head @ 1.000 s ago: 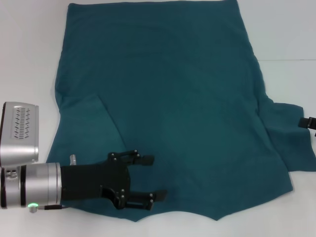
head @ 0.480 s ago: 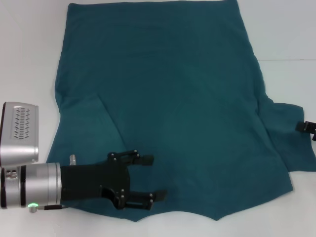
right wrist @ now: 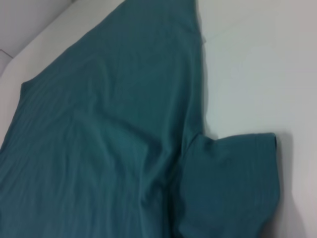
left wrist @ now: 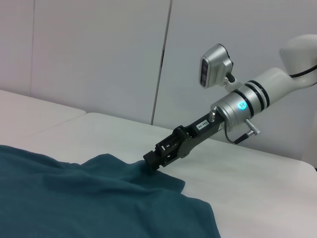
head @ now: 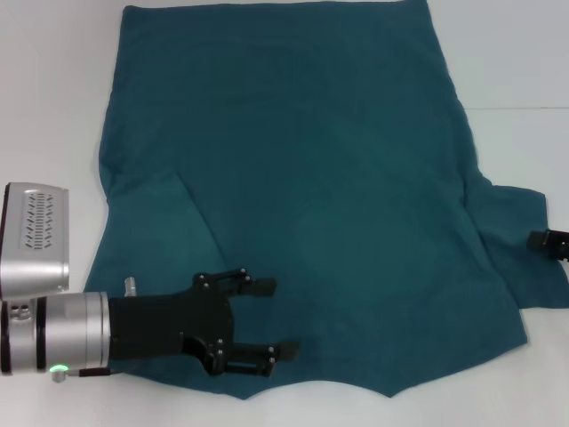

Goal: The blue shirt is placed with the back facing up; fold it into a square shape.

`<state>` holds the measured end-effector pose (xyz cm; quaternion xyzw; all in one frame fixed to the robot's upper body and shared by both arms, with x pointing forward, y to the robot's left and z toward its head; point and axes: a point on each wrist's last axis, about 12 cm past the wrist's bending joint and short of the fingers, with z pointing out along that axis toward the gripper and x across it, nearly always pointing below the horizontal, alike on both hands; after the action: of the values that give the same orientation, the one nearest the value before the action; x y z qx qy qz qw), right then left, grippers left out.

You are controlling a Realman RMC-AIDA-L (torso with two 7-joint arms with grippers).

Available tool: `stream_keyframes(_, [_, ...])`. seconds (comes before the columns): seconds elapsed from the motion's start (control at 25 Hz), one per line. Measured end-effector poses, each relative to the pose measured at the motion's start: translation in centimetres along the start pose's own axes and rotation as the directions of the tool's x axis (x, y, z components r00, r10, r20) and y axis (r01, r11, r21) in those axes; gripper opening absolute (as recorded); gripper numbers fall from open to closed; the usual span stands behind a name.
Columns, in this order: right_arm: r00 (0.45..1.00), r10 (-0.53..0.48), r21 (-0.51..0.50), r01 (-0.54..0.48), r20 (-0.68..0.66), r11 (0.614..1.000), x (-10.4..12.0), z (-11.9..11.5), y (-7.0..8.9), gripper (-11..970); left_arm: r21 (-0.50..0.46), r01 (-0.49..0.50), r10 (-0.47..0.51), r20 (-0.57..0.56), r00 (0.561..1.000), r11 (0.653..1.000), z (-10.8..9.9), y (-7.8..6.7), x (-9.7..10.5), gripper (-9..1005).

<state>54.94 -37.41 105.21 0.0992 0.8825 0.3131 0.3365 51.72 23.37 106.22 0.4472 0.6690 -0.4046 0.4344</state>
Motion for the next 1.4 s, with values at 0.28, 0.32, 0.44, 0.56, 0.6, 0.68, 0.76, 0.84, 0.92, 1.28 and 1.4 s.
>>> stream_keyframes(0.28, [1.000,-0.002,-0.004,0.002,0.004,1.000,0.0,0.0,0.0,365,-0.005,0.000,0.000,-0.002,1.000,1.000,-0.1,0.1,0.0,901])
stream_keyframes(0.32, [1.000,-0.002,-0.004,0.002,0.005,1.000,0.0,0.0,0.1,330,-0.005,0.000,0.000,-0.002,1.000,1.000,-0.1,0.1,0.0,901])
stream_keyframes(0.44, [1.000,-0.005,-0.005,0.005,0.010,1.000,-0.1,0.1,0.1,227,-0.007,-0.001,0.001,-0.001,1.000,1.000,-0.1,0.1,0.0,901])
stream_keyframes(0.56, [1.000,-0.008,-0.010,0.008,0.015,1.000,-0.1,0.3,0.3,138,-0.008,-0.002,0.002,-0.001,1.000,1.000,-0.1,0.2,0.0,901])
stream_keyframes(0.6, [1.000,-0.008,-0.010,0.008,0.016,1.000,-0.1,0.3,0.3,118,-0.008,-0.002,0.002,-0.001,1.000,1.000,-0.1,0.2,-0.1,901])
stream_keyframes(0.68, [1.000,-0.011,-0.009,0.011,0.019,1.000,-0.1,0.4,0.3,79,-0.010,-0.002,0.002,0.001,1.000,1.000,-0.1,0.2,-0.1,901])
stream_keyframes(0.76, [1.000,-0.011,-0.007,0.011,0.029,1.000,-0.1,0.3,0.2,39,-0.011,-0.002,0.002,0.001,1.000,1.000,-0.1,0.2,-0.1,900])
stream_keyframes(0.84, [0.999,-0.003,-0.001,0.003,0.050,1.000,-0.2,0.2,0.0,-1,-0.011,-0.002,0.002,0.002,1.000,1.000,-0.1,0.2,-0.1,900])
stream_keyframes(0.92, [0.998,0.003,0.005,-0.003,0.068,1.000,-0.3,0.0,-0.2,-1,-0.013,-0.002,0.002,0.002,1.000,1.000,-0.1,0.2,-0.1,900])
stream_keyframes(1.28, [0.991,0.019,0.046,-0.026,0.132,0.999,-0.6,-0.5,-1.1,-1,-0.025,0.000,0.000,0.003,1.000,1.000,-0.1,0.3,0.0,900])
stream_keyframes(1.4, [0.991,0.015,0.059,-0.023,0.133,0.998,-0.7,-0.4,-1.2,-1,-0.030,0.000,0.000,0.002,1.000,1.000,-0.1,0.4,0.0,901])
